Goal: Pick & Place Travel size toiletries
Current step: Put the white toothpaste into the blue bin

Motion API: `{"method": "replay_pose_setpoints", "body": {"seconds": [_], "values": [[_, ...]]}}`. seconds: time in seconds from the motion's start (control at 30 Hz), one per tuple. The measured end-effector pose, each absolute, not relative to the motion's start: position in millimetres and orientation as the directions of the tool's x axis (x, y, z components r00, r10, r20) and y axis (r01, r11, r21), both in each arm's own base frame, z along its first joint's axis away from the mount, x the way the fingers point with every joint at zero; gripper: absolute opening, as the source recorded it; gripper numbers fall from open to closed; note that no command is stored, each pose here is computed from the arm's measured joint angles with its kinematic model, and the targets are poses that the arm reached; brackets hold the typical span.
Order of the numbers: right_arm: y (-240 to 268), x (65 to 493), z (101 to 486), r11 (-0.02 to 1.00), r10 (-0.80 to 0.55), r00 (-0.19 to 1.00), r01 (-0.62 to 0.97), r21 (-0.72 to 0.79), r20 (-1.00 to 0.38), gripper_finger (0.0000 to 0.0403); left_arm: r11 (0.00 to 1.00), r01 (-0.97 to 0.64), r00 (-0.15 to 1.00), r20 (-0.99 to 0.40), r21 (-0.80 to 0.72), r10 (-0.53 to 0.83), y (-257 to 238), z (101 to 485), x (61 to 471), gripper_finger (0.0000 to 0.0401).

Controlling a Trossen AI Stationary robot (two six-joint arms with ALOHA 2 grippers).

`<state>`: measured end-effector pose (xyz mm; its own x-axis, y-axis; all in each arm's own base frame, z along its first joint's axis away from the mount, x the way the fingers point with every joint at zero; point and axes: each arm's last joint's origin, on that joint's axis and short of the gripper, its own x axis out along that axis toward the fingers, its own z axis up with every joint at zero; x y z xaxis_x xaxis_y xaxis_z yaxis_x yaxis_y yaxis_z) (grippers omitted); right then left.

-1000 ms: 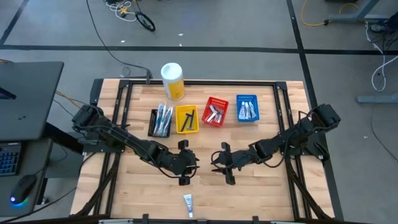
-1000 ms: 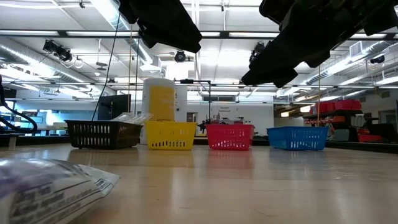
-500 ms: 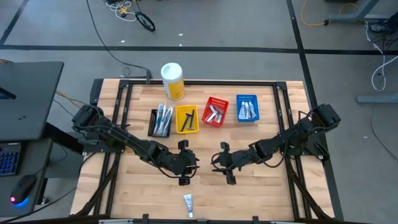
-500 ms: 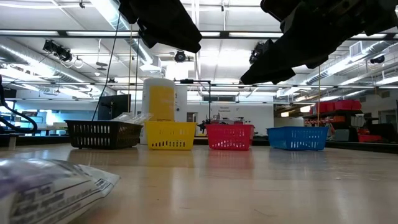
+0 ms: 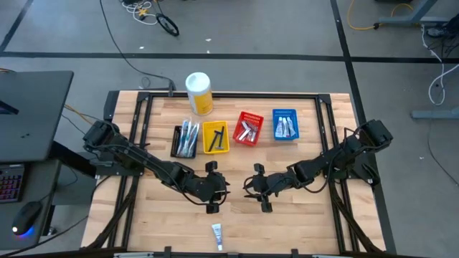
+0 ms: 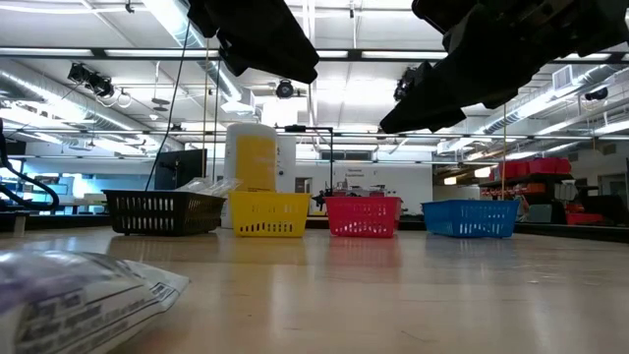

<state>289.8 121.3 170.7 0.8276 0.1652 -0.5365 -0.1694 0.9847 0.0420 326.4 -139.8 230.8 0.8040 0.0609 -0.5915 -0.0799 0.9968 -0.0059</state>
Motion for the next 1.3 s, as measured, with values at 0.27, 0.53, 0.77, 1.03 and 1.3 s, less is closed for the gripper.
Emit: {"method": "replay_pose_setpoints", "body": {"seconds": [0.27,0.53,0.77,1.03,1.3], "values": [[121.3,289.8,170.7,0.984,0.166,0.828,-0.171,0.042,-0.536,0.0156,0.997,-0.08,0.804,-0.592,-0.006,0.061,-139.7,230.8,326.4,0.0136],[121.5,289.9,170.7,0.982,0.172,0.826,-0.187,0.027,-0.536,0.0156,0.997,-0.08,0.804,-0.591,-0.006,0.061,-139.8,230.9,326.5,0.0136],[132.4,285.4,170.5,0.95,0.313,0.779,-0.263,0.17,-0.543,0.0156,0.996,-0.08,0.853,-0.516,0.024,0.081,-140.1,237.9,331.5,0.0136],[142.2,280.7,170.5,0.941,0.338,0.768,-0.288,0.179,-0.543,0.0156,0.983,-0.017,0.825,-0.558,-0.18,-0.088,-144.1,236.2,330.7,0.0136],[140.3,281.5,170.6,0.961,0.277,0.795,-0.231,0.152,-0.54,0.0156,0.934,0.356,0.631,-0.73,-0.027,-0.261,-173.2,220.5,302.3,0.0136]]}}
